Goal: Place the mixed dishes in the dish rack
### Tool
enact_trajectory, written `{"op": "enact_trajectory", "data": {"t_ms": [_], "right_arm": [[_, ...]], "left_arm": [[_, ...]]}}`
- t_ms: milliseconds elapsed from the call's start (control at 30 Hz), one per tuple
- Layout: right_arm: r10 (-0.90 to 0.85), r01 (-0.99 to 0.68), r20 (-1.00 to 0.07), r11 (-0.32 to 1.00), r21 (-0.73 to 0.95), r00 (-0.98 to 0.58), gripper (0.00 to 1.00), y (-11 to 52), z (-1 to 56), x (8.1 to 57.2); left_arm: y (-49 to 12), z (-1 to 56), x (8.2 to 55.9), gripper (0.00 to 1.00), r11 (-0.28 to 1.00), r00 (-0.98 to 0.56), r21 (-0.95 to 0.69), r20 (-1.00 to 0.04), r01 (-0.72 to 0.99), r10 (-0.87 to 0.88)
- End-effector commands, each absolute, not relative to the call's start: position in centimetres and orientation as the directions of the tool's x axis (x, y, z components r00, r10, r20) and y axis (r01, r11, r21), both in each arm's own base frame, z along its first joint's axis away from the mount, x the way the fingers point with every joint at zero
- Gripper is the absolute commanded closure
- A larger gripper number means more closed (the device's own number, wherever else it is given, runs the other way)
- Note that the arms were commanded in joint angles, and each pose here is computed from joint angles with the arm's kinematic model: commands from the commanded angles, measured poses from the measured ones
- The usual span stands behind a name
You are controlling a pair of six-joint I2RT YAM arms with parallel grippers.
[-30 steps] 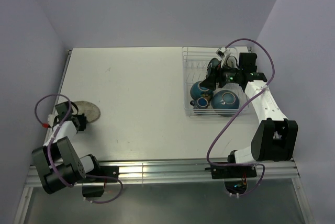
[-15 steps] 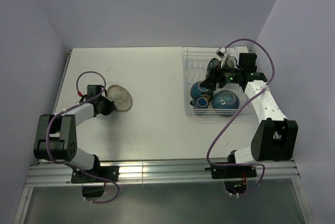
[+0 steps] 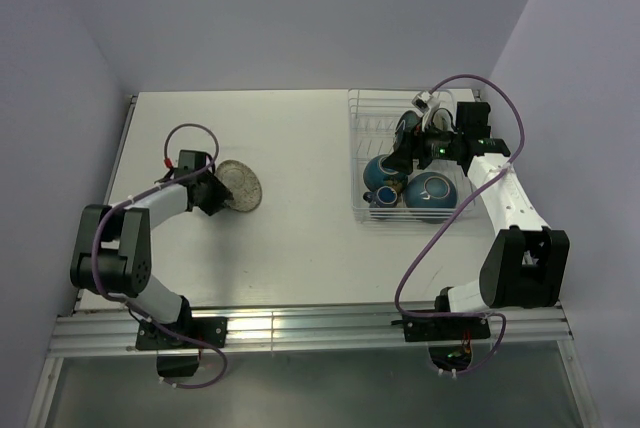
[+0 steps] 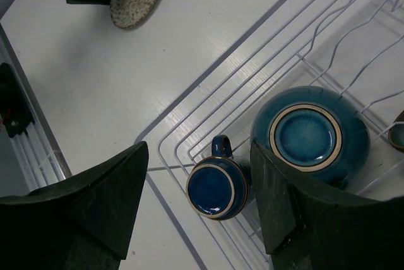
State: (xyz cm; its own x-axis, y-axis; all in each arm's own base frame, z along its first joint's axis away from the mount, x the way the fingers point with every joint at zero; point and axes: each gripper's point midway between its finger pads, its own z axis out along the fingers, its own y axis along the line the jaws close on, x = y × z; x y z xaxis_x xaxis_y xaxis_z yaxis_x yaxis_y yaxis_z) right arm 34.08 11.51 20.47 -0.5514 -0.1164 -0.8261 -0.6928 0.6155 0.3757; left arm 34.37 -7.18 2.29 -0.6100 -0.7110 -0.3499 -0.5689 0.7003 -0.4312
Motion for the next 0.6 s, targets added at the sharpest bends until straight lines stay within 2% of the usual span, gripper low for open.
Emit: {"op": "enact_trajectory", "data": {"t_ms": [0, 67, 200, 567], "right_arm": [[-0.12, -0.712, -0.838, 0.599, 0.367, -0.533, 0.27, 11.4, 20.8, 34.1], [-0.123, -0.716, -0.84, 0.597, 0.362, -0.528, 0.27, 11.5, 20.9, 34.1], [-0.125, -0.72, -0.842, 0.593, 0.36, -0.524, 0.27, 11.5, 21.1, 34.0], [-0.126, -0.733, -0.849, 0.579, 0.356, -0.513, 0.27, 11.7, 21.5, 33.6]], "left_arm": [[-4.8, 0.8, 32.5, 0.49, 0.777, -0.69, -0.252, -0.361, -0.576, -0.628], [-4.2, 1.2, 33.3, 0.43, 0.788, -0.696, -0.238, -0.371, -0.568, -0.614], [-2.8, 1.5, 34.7, 0.43, 0.759, -0.675, -0.277, -0.348, -0.589, -0.651], [-2.9, 1.7, 38.1, 0.54, 0.808, -0.746, -0.312, -0.319, -0.5, -0.585]]}}
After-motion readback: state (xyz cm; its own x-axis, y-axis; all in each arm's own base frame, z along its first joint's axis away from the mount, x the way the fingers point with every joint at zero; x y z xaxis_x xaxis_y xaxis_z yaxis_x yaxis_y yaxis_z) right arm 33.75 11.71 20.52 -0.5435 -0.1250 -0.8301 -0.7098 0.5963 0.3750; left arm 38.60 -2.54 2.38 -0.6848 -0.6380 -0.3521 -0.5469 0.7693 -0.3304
